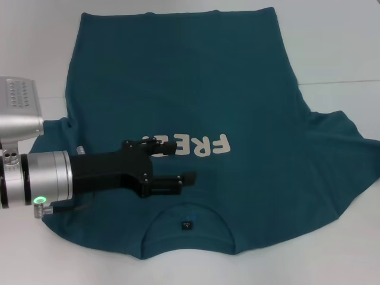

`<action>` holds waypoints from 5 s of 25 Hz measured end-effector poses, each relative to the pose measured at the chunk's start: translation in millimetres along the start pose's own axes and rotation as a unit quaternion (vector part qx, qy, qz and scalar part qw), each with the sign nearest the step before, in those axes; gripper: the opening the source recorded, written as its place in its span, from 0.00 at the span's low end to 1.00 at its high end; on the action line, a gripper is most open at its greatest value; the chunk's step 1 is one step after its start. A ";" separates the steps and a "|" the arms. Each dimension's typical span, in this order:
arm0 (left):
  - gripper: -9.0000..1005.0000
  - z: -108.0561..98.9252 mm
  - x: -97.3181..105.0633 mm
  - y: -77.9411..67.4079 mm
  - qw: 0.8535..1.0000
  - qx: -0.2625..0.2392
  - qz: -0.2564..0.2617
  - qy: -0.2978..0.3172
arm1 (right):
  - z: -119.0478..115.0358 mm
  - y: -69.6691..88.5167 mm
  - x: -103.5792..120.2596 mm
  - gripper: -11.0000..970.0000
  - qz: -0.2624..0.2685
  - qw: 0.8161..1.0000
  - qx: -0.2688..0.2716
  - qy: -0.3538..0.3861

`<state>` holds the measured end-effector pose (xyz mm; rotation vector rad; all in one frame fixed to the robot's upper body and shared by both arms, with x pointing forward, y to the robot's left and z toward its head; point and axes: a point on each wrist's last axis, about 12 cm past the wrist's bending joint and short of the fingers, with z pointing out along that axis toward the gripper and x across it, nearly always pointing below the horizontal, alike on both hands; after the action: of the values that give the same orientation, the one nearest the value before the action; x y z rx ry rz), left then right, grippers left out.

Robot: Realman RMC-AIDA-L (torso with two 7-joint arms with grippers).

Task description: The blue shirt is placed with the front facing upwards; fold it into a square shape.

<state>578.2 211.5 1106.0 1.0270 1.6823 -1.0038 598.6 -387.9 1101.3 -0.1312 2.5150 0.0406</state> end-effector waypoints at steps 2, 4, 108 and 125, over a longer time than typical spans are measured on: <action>0.86 0.0 0.0 0.0 1.000 0.000 0.000 0.000 | 1.1 4.4 -4.4 0.04 -0.007 1.000 -0.002 -0.004; 0.86 0.0 -0.1 0.0 1.000 0.000 0.000 0.000 | 2.1 9.4 -8.9 0.04 -0.014 1.000 -0.006 -0.007; 0.86 4.4 -0.7 7.9 0.999 -0.035 -0.011 0.002 | 1.7 134.5 -91.7 0.85 -0.159 0.946 -0.189 -0.210; 0.86 1.8 0.5 11.8 0.996 -0.066 -0.054 -0.030 | -34.6 89.1 -4.2 0.97 -0.245 0.842 -0.320 -0.357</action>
<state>589.5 213.8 1103.0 0.8187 1.7455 -0.9683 572.6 -301.0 1131.8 -0.8575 1.5722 0.6055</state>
